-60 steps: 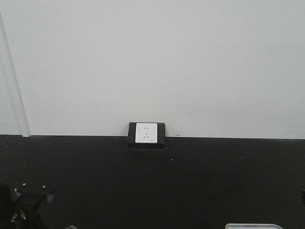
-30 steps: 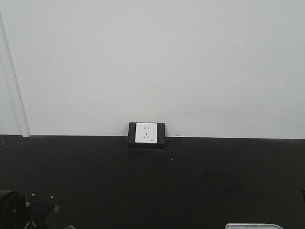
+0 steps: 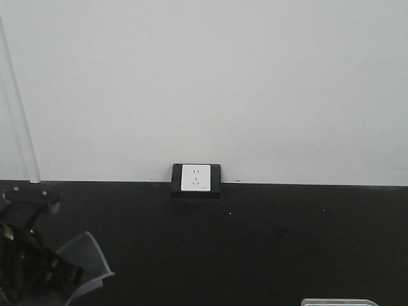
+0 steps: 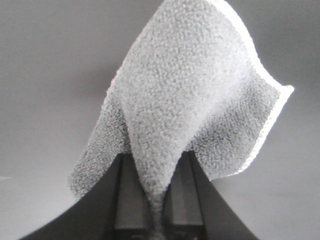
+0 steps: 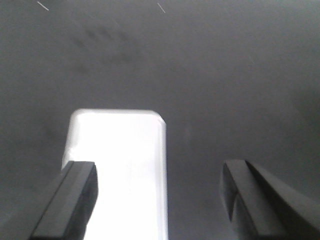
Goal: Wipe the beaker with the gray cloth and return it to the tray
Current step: 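Grasp the clear glass beaker on the silver tray with the right gripper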
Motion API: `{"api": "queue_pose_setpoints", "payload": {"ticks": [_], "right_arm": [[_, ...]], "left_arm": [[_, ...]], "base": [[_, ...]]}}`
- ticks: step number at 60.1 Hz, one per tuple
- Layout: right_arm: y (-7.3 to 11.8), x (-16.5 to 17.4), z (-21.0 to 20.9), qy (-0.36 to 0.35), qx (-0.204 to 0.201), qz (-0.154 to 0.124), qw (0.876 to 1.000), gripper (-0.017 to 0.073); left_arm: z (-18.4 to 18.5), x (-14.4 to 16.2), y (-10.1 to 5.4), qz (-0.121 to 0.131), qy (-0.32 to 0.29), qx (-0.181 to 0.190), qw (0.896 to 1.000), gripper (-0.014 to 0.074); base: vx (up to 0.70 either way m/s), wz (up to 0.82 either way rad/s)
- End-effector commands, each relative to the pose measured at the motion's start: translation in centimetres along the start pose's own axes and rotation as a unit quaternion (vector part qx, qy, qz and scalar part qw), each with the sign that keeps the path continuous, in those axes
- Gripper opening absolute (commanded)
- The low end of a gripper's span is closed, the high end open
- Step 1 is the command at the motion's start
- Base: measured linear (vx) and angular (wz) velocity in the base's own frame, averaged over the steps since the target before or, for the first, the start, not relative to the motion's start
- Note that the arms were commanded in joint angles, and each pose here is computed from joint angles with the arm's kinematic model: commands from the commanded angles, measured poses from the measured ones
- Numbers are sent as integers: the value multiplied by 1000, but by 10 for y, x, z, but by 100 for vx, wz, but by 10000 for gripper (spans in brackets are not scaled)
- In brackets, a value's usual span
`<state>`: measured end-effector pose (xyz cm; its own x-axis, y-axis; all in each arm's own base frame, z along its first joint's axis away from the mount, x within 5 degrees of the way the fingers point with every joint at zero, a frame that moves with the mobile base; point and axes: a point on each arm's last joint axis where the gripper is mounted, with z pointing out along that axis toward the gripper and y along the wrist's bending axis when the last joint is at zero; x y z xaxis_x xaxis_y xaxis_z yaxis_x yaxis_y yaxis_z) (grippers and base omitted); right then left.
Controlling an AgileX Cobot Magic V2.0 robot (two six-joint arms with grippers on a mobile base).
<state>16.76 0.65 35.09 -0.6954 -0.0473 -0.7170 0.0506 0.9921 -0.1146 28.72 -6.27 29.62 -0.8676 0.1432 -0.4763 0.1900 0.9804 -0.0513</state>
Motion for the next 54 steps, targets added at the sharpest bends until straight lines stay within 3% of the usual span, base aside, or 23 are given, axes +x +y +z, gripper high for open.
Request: {"api": "queue_pose_setpoints", "payload": {"ticks": [1,13,32,54], "right_arm": [[-4,-9,2,0,24,0,1000,547],[6,-14,39,51,19,-9,998,546],[35,-13,112,120,-33,-6,992,510],[48,-1,161,172,-42,-5,984,440]], "left_arm": [[-57,-4,-4,5,-77,6,997,-3],[-88,4,-5,7,-117,8,993,-3],[-87,4,-5,7,-117,8,993,-3],[-87,4,-5,7,-116,8,993,-3]], "base": [[0,0],[0,0],[0,0],[0,0]]}}
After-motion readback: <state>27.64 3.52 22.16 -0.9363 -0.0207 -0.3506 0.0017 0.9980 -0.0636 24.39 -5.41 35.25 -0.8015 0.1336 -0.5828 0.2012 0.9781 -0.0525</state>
